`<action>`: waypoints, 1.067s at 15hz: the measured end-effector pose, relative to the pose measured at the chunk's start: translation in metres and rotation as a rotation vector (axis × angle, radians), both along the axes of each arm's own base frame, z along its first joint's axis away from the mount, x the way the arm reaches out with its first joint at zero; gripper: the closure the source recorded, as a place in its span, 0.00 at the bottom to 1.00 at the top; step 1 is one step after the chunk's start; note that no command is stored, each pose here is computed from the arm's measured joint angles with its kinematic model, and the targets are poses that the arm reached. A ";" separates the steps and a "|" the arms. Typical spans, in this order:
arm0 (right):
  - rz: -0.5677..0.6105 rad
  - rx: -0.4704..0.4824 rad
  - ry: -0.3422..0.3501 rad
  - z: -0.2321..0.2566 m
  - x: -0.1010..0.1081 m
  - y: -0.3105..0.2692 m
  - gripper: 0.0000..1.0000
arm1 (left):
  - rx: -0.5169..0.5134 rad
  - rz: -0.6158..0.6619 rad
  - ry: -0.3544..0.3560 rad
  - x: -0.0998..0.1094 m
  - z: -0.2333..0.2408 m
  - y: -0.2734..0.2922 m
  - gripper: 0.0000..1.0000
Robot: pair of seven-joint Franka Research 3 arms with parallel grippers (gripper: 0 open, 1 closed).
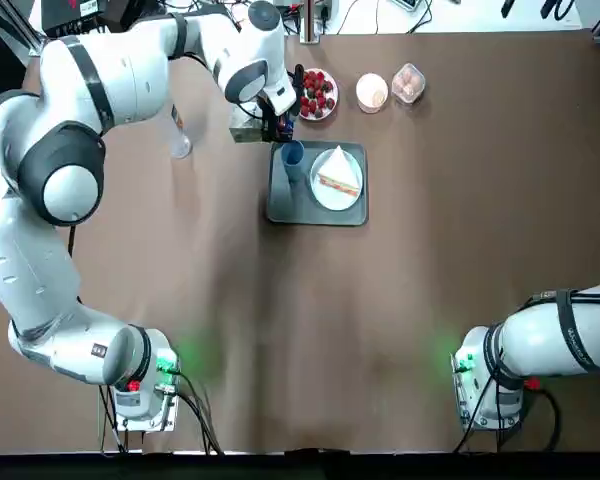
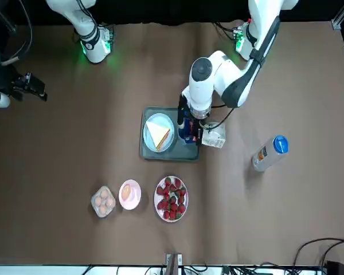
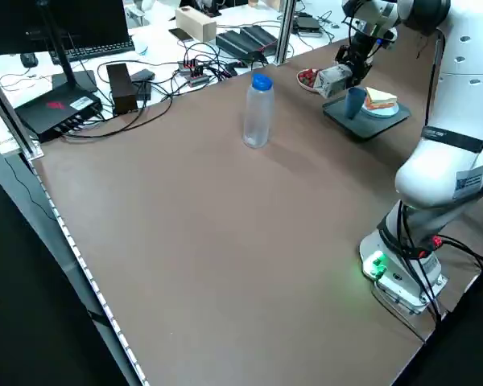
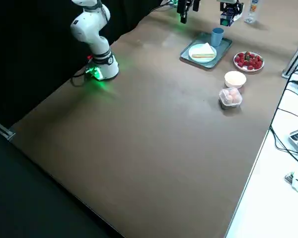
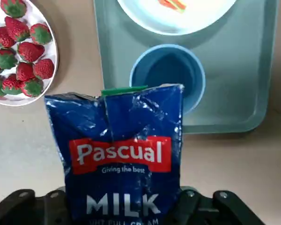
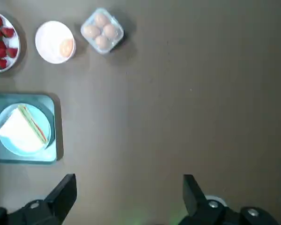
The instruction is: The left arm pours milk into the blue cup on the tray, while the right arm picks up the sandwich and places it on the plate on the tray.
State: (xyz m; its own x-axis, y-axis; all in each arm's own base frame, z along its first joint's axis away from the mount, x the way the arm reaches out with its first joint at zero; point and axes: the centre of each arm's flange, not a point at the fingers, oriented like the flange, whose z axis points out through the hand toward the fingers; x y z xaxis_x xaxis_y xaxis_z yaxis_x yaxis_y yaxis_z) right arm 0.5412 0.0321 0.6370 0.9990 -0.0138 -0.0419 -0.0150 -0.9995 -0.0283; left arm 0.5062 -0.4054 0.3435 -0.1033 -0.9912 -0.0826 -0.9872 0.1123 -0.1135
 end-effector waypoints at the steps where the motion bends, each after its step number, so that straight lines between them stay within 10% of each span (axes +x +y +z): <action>1: 0.000 -0.001 0.014 -0.003 -0.001 0.000 0.00 | 0.013 -0.012 -0.006 -0.001 -0.003 -0.001 0.50; 16: -0.028 -0.009 -0.040 0.013 -0.007 -0.016 0.00 | 0.088 -0.060 -0.002 -0.005 -0.018 -0.001 0.49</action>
